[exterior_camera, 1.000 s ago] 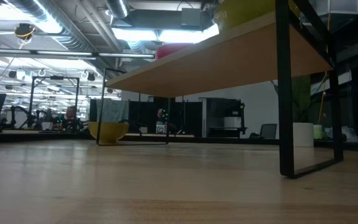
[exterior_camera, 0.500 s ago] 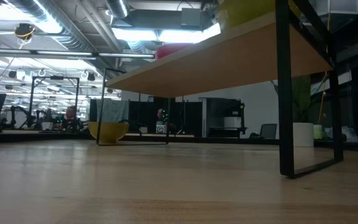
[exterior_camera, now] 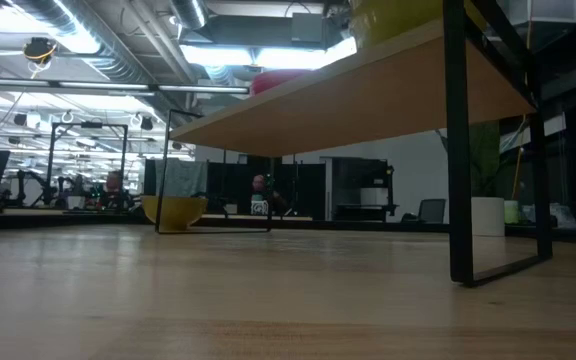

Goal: Pick & Place Mini bowls
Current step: Stack the bottom white patterned bowl on top of the white patterned bowl on the shelf, then stack the white patterned bowl on top of the other white patterned bowls on the shelf

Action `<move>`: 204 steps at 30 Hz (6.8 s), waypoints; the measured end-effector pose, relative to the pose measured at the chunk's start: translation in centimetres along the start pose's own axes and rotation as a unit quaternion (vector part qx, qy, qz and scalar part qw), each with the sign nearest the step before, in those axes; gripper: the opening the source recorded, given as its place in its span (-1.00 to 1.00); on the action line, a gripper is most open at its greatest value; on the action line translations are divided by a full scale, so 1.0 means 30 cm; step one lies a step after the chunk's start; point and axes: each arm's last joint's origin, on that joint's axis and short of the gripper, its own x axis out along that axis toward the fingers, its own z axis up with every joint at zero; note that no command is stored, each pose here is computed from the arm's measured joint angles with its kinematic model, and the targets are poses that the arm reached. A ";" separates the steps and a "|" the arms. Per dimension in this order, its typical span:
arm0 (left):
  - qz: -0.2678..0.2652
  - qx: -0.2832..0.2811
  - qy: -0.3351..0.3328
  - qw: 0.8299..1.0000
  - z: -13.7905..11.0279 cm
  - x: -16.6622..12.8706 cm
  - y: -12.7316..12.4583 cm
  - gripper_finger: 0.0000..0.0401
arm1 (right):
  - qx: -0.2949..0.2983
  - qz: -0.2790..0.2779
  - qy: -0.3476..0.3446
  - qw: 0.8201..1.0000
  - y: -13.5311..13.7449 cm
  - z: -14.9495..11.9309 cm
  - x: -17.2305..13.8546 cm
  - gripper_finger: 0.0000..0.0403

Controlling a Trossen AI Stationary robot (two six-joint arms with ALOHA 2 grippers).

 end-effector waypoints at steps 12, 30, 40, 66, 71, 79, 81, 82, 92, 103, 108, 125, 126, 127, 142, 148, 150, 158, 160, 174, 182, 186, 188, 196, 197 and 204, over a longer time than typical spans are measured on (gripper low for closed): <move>0.000 -0.001 0.000 1.000 0.000 0.000 0.000 -0.90 | 0.002 0.000 0.000 1.000 0.000 0.000 0.000 -0.88; 0.000 -0.001 0.000 1.000 0.000 0.000 0.000 -0.90 | 0.001 -0.003 -0.003 1.000 0.000 0.000 0.000 -0.81; 0.000 0.000 0.000 1.000 0.000 0.000 0.000 -0.92 | -0.013 -0.003 -0.005 1.000 0.000 0.001 -0.001 -0.60; 0.001 0.004 0.000 1.000 0.000 0.000 0.000 -0.92 | -0.060 -0.001 -0.035 0.998 0.015 0.010 -0.031 -0.18; 0.004 0.004 -0.001 1.000 0.000 0.000 0.001 -0.91 | -0.066 -0.013 -0.071 0.995 0.030 0.014 -0.082 -0.18; 0.004 0.004 -0.001 1.000 0.000 0.000 0.001 -0.92 | -0.078 -0.008 -0.105 0.991 0.050 0.015 -0.144 -0.20; 0.004 0.004 -0.001 1.000 0.000 0.000 0.001 -0.92 | -0.088 -0.008 -0.118 0.989 0.058 0.015 -0.157 -0.22; 0.004 0.004 -0.001 1.000 0.000 0.000 0.001 -0.91 | -0.092 -0.012 -0.127 0.988 0.063 0.014 -0.162 -0.23; 0.004 0.004 -0.001 1.000 0.000 0.000 0.001 -0.93 | -0.145 -0.066 -0.201 0.966 0.102 0.009 -0.182 -0.33; 0.031 0.004 -0.007 0.999 0.001 0.000 0.006 -0.93 | -0.176 -0.068 -0.290 0.938 0.145 -0.004 -0.222 -0.33; 0.042 0.007 -0.009 0.999 0.002 0.000 0.008 -0.95 | -0.178 -0.088 -0.312 0.929 0.136 -0.013 -0.244 -0.33; 0.109 0.034 -0.021 0.993 0.005 -0.002 0.021 -0.94 | -0.208 -0.100 -0.335 0.913 0.133 0.008 -0.257 -0.97; 0.116 0.035 -0.023 0.992 0.005 -0.003 0.022 -0.94 | -0.204 -0.102 -0.337 0.914 0.131 0.010 -0.258 -0.96; 0.124 0.035 -0.024 0.991 0.005 -0.003 0.024 -0.94 | -0.201 -0.103 -0.338 0.914 0.129 0.012 -0.259 -0.95; 0.190 0.053 0.038 0.980 -0.038 0.100 0.107 -0.96 | -0.190 -0.121 -0.396 0.890 0.121 0.040 -0.293 -0.99; 0.169 0.052 0.091 0.980 -0.079 0.171 0.159 -0.97 | -0.176 -0.124 -0.402 0.890 0.097 0.056 -0.308 -0.99; 0.167 0.057 0.112 0.978 -0.096 0.192 0.178 -0.96 | -0.173 -0.126 -0.403 0.890 0.091 0.058 -0.311 -0.99; 0.151 0.073 0.198 0.966 -0.169 0.252 0.282 -0.97 | -0.167 -0.122 -0.406 0.890 0.067 0.032 -0.348 -1.00; 0.142 0.063 0.198 0.968 -0.171 0.252 0.318 -0.97 | -0.164 -0.120 -0.408 0.890 0.062 0.019 -0.359 -1.00; 0.176 -0.065 0.189 0.964 -0.260 0.313 0.532 -0.86 | -0.152 -0.120 -0.391 0.900 0.042 -0.017 -0.374 -0.98; 0.201 -0.146 0.246 0.937 -0.322 0.399 0.634 -0.50 | -0.153 -0.124 -0.352 0.915 0.017 -0.044 -0.374 -0.97; 0.203 -0.167 0.285 0.922 -0.358 0.471 0.685 -0.27 | -0.168 -0.132 -0.343 0.915 0.010 -0.059 -0.379 -0.97; 0.197 -0.177 0.297 0.917 -0.375 0.500 0.713 -0.18 | -0.168 -0.132 -0.342 0.915 0.007 -0.066 -0.384 -0.97; 0.191 -0.244 0.367 0.877 -0.476 0.611 0.825 -0.06 | -0.177 -0.117 -0.347 0.914 -0.002 -0.097 -0.412 -0.97; 0.196 -0.244 0.381 0.870 -0.490 0.623 0.833 -0.06 | -0.175 -0.116 -0.347 0.914 -0.002 -0.098 -0.413 -0.97; 0.201 -0.240 0.433 0.845 -0.558 0.699 0.872 -0.06 | -0.166 -0.116 -0.342 0.917 -0.008 -0.106 -0.414 -0.97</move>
